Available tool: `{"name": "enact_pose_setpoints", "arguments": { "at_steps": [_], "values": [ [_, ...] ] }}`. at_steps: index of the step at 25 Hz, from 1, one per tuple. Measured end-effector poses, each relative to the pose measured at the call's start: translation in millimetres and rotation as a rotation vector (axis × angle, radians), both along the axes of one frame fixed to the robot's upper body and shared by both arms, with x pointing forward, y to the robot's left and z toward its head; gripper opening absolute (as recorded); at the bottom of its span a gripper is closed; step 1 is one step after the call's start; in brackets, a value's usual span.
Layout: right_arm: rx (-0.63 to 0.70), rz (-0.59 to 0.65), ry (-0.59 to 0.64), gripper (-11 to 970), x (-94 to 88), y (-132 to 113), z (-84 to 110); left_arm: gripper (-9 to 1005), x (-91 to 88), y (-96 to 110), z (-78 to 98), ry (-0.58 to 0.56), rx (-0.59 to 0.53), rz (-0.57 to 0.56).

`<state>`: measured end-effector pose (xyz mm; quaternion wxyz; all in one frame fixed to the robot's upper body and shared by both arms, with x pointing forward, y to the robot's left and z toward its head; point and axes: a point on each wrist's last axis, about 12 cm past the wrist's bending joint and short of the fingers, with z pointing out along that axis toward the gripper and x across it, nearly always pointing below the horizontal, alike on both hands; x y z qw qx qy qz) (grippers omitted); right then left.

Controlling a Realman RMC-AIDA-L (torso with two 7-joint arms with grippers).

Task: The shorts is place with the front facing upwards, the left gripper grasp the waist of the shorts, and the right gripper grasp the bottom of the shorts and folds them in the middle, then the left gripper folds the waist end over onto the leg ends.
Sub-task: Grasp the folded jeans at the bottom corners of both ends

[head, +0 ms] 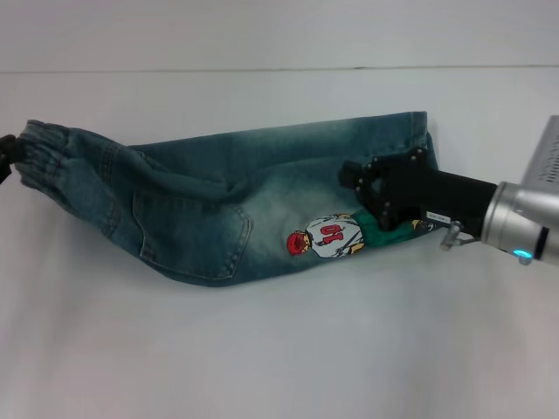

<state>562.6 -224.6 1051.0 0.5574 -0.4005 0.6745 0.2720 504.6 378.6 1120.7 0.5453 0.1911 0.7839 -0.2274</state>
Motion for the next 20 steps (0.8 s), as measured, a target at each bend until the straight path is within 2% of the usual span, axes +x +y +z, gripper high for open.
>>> {"name": "enact_pose_setpoints", "arguments": {
  "at_steps": [4,10,15,20],
  "values": [
    [0.003,-0.066,-0.011,65,3.9,6.1,-7.1,52,3.6,0.3,8.8,-0.011,0.012,-0.004],
    [-0.008,-0.103,-0.040,-1,-1.7,8.9,-17.5,53,10.1,-4.5,15.8,-0.026,0.008,-0.020],
    [-0.044,-0.106,-0.064,-2,-2.3,16.0,-23.3,53,15.3,-8.7,17.7,-0.023,0.002,-0.030],
    [-0.013,-0.075,-0.079,-1,-6.0,13.3,-19.4,54,8.6,-4.4,11.7,0.010,0.026,-0.025]
  ]
}}
